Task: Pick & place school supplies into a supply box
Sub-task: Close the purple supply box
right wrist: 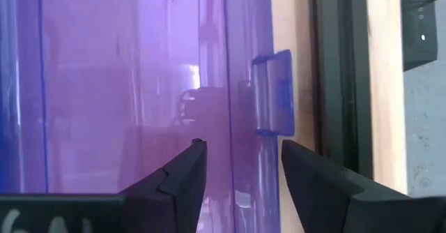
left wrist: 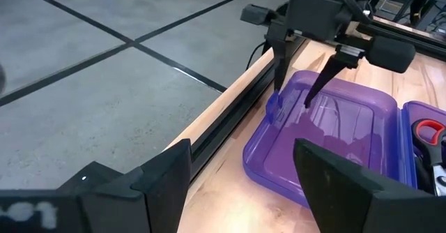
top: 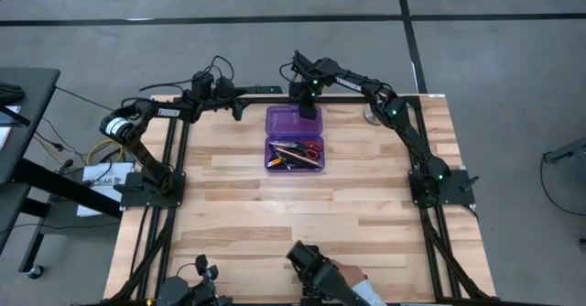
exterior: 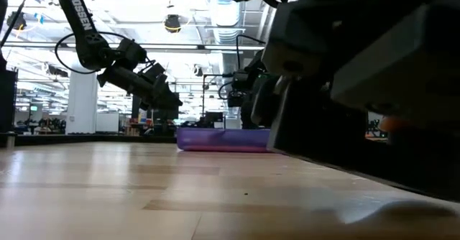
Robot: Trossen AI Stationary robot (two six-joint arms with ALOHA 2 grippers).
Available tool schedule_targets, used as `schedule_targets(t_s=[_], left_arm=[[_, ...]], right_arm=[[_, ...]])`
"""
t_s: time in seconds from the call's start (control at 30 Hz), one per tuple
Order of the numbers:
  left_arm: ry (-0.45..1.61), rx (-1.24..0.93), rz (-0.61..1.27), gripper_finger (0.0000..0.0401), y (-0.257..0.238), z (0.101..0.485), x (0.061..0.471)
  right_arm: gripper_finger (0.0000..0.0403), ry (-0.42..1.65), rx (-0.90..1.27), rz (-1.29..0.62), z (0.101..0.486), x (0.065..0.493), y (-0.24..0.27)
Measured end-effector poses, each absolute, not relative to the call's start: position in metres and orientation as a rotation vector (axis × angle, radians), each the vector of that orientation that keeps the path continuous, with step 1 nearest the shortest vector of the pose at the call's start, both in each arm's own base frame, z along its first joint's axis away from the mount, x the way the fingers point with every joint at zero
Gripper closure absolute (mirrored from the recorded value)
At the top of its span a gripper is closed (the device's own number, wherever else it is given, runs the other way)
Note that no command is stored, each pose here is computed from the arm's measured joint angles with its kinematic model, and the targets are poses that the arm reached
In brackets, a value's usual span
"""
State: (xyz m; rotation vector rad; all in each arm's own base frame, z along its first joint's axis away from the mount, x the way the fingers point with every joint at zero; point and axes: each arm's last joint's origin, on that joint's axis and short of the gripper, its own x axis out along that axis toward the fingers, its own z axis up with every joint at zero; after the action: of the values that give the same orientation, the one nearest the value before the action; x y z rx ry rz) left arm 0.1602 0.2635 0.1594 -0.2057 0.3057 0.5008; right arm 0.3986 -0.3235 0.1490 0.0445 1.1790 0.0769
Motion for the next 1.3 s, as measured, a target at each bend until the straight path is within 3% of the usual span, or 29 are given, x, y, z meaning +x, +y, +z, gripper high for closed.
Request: schedule_targets(t_s=[0.37, 0.9, 1.3], left_arm=[[0.306, -0.205, 0.501, 0.0162, 0.263, 0.159, 0.16], [0.31, -0.204, 0.5, 0.0162, 0.263, 0.159, 0.16], [0.311, -0.202, 0.499, 0.0162, 0.263, 0.159, 0.16]], right_arm=[[0.0265, 1.171, 0.056, 0.083, 0.149, 0.397, -0.326], [0.0396, 1.179, 0.041, 0.077, 0.149, 0.397, -0.326], [0.0402, 1.237, -0.062, -0.043, 0.165, 0.402, -0.328]])
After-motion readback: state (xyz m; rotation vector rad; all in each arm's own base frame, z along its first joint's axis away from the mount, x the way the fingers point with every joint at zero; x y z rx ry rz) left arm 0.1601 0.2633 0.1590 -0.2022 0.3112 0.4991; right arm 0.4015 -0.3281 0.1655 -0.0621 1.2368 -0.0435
